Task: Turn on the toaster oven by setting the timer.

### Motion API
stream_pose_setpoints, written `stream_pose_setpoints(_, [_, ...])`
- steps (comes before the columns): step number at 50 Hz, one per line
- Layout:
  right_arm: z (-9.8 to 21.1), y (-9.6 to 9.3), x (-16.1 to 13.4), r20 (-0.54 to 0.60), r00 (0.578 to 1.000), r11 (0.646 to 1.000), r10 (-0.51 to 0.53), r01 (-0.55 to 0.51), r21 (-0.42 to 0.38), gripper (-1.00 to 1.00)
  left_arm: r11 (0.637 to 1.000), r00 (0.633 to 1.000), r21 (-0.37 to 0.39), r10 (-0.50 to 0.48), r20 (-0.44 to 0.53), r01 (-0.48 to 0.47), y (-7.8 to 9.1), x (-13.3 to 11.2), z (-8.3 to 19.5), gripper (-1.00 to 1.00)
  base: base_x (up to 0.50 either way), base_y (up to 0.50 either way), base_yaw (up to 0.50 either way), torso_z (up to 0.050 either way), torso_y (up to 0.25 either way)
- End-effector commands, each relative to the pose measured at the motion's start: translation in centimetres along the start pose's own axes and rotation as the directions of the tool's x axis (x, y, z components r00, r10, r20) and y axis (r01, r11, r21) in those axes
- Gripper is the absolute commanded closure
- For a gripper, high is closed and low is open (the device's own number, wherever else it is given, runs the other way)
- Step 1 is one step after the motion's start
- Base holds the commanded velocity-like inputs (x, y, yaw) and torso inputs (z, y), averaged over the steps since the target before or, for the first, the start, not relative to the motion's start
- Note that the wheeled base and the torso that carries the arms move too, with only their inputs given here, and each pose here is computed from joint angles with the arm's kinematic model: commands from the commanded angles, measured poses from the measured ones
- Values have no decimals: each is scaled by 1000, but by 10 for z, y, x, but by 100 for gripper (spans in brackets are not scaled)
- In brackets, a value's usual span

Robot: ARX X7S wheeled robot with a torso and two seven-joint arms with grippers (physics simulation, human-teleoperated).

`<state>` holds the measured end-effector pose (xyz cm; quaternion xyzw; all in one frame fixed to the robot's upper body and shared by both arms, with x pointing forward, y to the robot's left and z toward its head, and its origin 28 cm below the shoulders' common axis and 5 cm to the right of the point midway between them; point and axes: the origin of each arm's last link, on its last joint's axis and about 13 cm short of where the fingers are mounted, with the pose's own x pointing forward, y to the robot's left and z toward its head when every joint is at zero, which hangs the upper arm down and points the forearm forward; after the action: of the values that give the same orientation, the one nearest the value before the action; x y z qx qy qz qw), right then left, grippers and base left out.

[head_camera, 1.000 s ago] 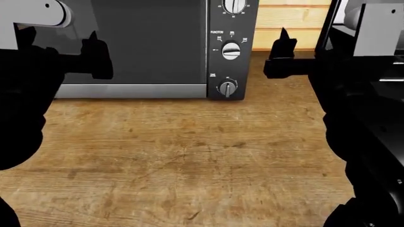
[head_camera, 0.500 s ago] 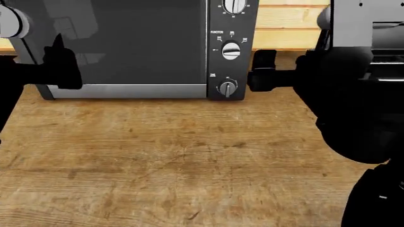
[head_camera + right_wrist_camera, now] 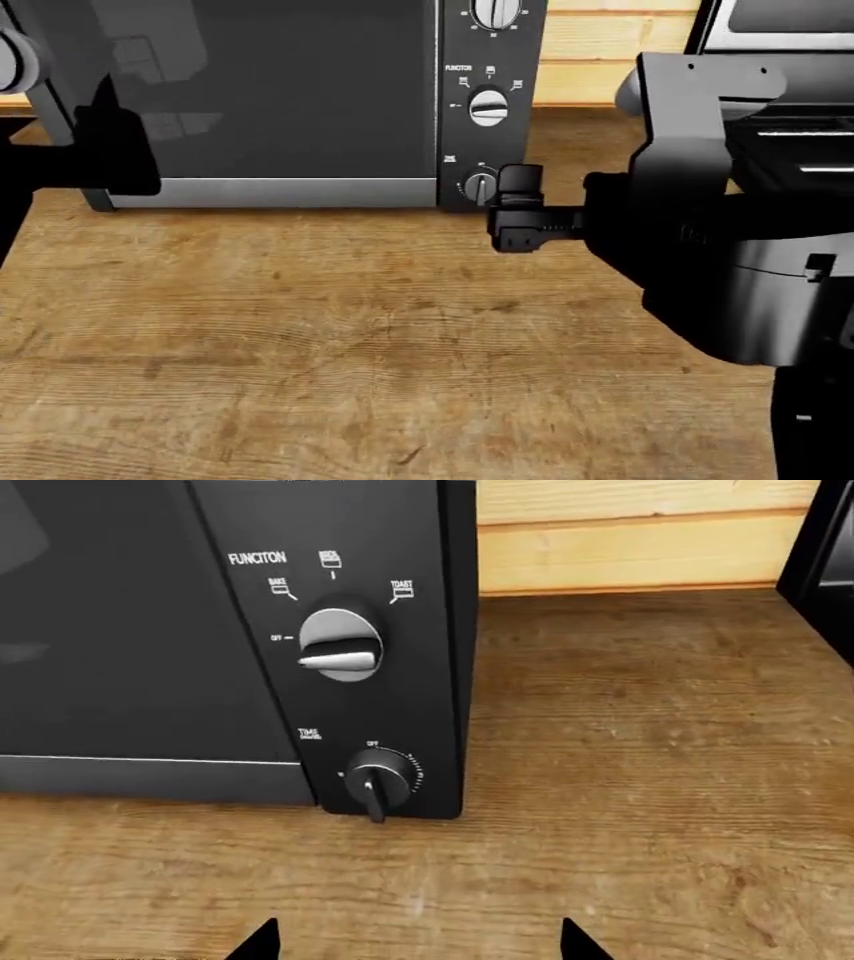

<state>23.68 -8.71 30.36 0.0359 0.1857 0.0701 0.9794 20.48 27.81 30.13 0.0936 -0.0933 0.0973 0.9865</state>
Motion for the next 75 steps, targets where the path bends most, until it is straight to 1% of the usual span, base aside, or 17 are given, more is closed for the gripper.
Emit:
stream_pose_setpoints(1, [-8, 12, 3, -24, 999, 999, -37, 37, 21, -100, 1000, 1000, 2, 0, 6, 0, -2, 3, -1, -100, 0, 0, 0, 0, 0])
stream_pose_setpoints(3, [-9, 14, 7, -6, 998, 998, -66, 66, 15, -100, 1000, 1000, -1, -1, 6, 1, -2, 4, -1, -100, 0, 0, 0, 0, 0])
stream_pose_setpoints(7, [-14, 18, 8, 21, 995, 996, -94, 94, 8, -100, 1000, 1000, -2, -1, 6, 1, -2, 3, -1, -100, 0, 0, 0, 0, 0])
stream_pose_setpoints(9, [-14, 19, 10, 18, 996, 996, -91, 91, 14, -100, 1000, 1000, -3, -1, 5, 1, -2, 2, -1, -100, 0, 0, 0, 0, 0])
stream_pose_setpoints(12, [-17, 22, 10, 55, 992, 993, -115, 114, 27, -100, 1000, 1000, -5, 0, 6, 0, 0, 0, -1, -100, 0, 0, 0, 0, 0])
stream_pose_setpoints(18, [-19, 28, 10, 70, 990, 993, -119, 118, 15, -100, 1000, 1000, -8, 4, 8, -4, 0, 0, 0, -100, 0, 0, 0, 0, 0])
stream_pose_setpoints(23, [-22, 34, 12, 89, 991, 995, -100, 101, -13, -100, 1000, 1000, -12, 12, 10, -12, -1, 4, 0, -100, 0, 0, 0, 0, 0])
stream_pose_setpoints(27, [-25, 36, 11, 69, 995, 998, -65, 66, -24, -100, 1000, 1000, -15, 15, 11, -15, -1, 5, 0, -100, 0, 0, 0, 0, 0])
stream_pose_setpoints(35, [-29, 40, 13, 42, 999, 999, -32, 34, -36, -100, 1000, 1000, -19, 18, 10, -17, 0, 4, 1, -100, 0, 0, 0, 0, 0])
stream_pose_setpoints(38, [-30, 42, 14, 44, 999, 998, -24, 26, -55, -100, 1000, 1000, -21, 19, 12, -18, 1, 2, 1, -100, 0, 0, 0, 0, 0])
stream_pose_setpoints(44, [-32, 42, 17, 41, 999, 998, -21, 24, -62, -100, 1000, 1000, -23, 18, 12, -18, 2, -2, 1, -100, 0, 0, 0, 0, 0])
stream_pose_setpoints(56, [-34, 46, 19, 45, 999, 997, -18, 21, -70, -100, 1000, 1000, -22, 14, 11, -14, 1, -1, 0, -100, 0, 0, 0, 0, 0])
stream_pose_setpoints(61, [-34, 46, 20, 33, 999, 996, -9, 11, -87, -100, 1000, 1000, -21, 13, 12, -13, 0, 1, 0, -100, 0, 0, 0, 0, 0])
stream_pose_setpoints(63, [-35, 46, 19, 26, 1000, 994, -4, 7, -105, -100, 1000, 1000, -21, 13, 11, -13, -1, 2, 0, -100, 0, 0, 0, 0, 0])
stream_pose_setpoints(64, [-35, 46, 19, 24, 1000, 992, -5, 8, -127, -100, 1000, 1000, -21, 13, 11, -13, -1, 2, 0, -100, 0, 0, 0, 0, 0])
stream_pose_setpoints(75, [-36, 46, 18, 23, 1000, 993, -8, 10, -120, -100, 1000, 1000, -20, 13, 12, -13, -1, 2, 0, -100, 0, 0, 0, 0, 0])
